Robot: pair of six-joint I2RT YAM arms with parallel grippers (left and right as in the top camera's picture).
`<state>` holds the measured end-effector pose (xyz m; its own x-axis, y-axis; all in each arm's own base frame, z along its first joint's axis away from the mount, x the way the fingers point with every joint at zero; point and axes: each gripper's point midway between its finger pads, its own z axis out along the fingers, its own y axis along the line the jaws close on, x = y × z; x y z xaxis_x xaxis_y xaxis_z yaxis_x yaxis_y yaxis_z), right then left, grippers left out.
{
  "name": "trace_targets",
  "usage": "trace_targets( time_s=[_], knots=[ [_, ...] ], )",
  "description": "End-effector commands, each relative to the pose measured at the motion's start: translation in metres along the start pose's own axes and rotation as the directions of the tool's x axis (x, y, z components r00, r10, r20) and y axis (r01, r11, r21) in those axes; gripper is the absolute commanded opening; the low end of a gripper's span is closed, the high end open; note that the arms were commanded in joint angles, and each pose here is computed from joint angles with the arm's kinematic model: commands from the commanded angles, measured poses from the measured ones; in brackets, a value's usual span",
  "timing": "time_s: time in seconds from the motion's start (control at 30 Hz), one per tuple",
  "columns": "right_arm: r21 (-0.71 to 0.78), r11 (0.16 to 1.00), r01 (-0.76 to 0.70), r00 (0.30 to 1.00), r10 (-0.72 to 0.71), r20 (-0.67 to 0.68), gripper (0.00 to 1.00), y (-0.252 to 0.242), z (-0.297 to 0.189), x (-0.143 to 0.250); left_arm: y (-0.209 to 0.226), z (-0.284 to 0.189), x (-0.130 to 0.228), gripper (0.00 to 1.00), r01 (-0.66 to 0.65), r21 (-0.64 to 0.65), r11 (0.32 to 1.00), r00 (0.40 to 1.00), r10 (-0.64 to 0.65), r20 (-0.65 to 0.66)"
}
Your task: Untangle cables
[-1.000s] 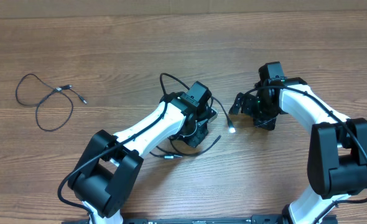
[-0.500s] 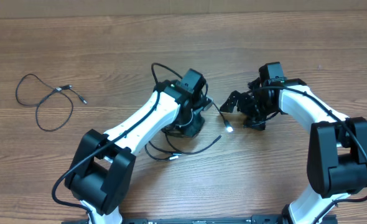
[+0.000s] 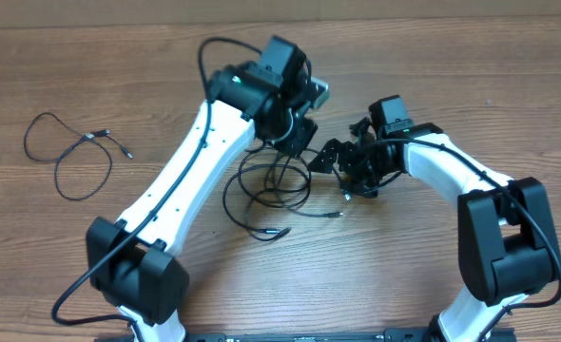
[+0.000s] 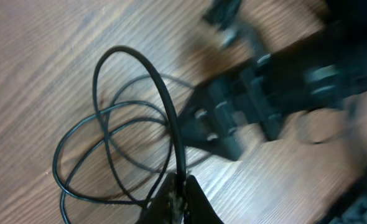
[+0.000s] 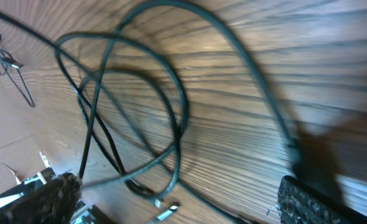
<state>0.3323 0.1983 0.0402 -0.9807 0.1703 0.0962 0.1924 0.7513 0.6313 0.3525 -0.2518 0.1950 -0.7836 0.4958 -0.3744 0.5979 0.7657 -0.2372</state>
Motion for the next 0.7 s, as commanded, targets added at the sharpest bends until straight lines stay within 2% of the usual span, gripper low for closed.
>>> trace_targets(
  time_s=[0.0, 0.2, 0.3, 0.4, 0.53, 0.67],
  knots=[
    [0.022, 0.999, -0.024, 1.0, 0.024, 0.008, 1.0, 0.006, 0.011, 0.004, -0.029, -0.062, -0.03, 0.04, -0.043, 0.084, 0.996, 0.984, 0.028, 0.174],
    [0.132, 0.989, -0.06, 0.992, 0.045, 0.116, 1.0, 0.006, 0.024, -0.003, -0.06, -0.145, -0.049, 0.04, -0.14, 0.094, 0.986, 0.916, 0.093, 0.39],
    [0.163, 0.986, -0.029, 0.989, 0.005, 0.147, 1.0, 0.009, 0.029, -0.005, -0.07, -0.184, -0.053, 0.04, -0.182, 0.069, 0.981, 0.862, 0.125, 0.491],
    [0.2, 0.979, -0.025, 0.985, -0.01, 0.171, 1.0, 0.005, 0.029, -0.007, -0.08, -0.227, -0.057, 0.04, -0.214, 0.018, 0.977, 0.779, 0.16, 0.606],
    [0.207, 0.978, -0.027, 0.985, -0.009, 0.171, 1.0, 0.003, 0.029, -0.006, -0.067, -0.279, -0.059, 0.04, -0.107, -0.108, 0.988, 0.675, 0.152, 0.722],
    [0.232, 0.972, -0.035, 0.983, -0.009, 0.183, 1.0, -0.002, 0.028, -0.008, -0.042, -0.308, -0.056, 0.04, 0.069, -0.181, 0.981, 0.619, 0.1, 0.779]
  ],
)
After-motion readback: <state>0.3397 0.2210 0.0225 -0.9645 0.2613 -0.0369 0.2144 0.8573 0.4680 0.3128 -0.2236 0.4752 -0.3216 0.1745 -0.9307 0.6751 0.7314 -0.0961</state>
